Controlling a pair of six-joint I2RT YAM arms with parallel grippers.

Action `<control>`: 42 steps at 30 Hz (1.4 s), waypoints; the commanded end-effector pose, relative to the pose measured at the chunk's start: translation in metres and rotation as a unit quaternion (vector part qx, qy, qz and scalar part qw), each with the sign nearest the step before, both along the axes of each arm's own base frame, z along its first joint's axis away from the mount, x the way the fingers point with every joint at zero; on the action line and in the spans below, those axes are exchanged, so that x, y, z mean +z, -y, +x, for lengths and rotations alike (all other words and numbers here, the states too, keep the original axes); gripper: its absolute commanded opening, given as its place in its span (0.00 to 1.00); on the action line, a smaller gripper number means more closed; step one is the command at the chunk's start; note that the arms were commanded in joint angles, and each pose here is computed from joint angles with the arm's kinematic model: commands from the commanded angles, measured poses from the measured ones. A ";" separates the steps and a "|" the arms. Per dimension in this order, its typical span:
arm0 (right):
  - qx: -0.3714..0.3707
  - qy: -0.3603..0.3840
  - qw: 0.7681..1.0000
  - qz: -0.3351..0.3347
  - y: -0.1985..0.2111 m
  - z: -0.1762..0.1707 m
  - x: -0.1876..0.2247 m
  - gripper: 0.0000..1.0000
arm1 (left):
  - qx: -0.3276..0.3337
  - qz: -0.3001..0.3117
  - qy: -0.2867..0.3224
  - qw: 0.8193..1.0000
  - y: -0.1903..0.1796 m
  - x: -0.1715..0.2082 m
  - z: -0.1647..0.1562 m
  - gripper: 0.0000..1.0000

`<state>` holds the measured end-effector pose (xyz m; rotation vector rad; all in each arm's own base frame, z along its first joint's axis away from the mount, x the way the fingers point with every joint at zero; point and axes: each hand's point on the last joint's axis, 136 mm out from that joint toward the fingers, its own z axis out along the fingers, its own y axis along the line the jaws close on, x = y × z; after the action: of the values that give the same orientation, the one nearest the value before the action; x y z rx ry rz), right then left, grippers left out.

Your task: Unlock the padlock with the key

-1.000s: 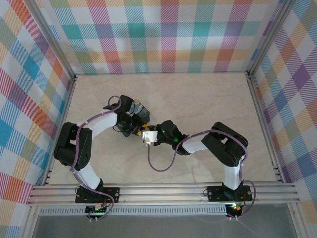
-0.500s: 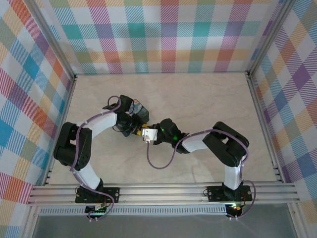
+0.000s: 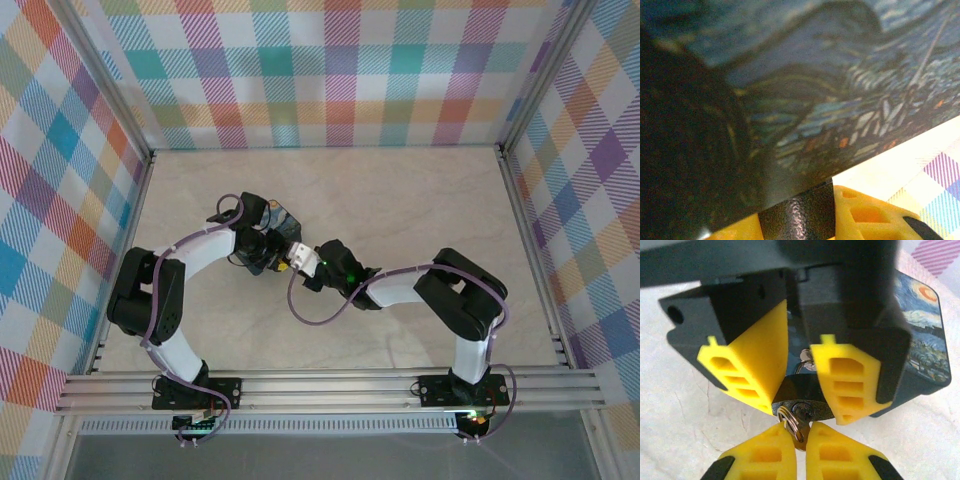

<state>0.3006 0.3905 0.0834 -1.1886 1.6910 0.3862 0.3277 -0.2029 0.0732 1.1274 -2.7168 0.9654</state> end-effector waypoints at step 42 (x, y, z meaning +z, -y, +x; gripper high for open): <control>0.150 0.128 0.980 -0.037 0.004 -0.024 0.042 0.24 | 0.008 -0.013 -0.087 0.996 -0.002 -0.010 -0.028 0.07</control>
<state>0.2844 0.3711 0.1206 -1.2745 1.5671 0.4323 0.3260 -0.2033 0.0756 1.1459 -2.6939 0.9766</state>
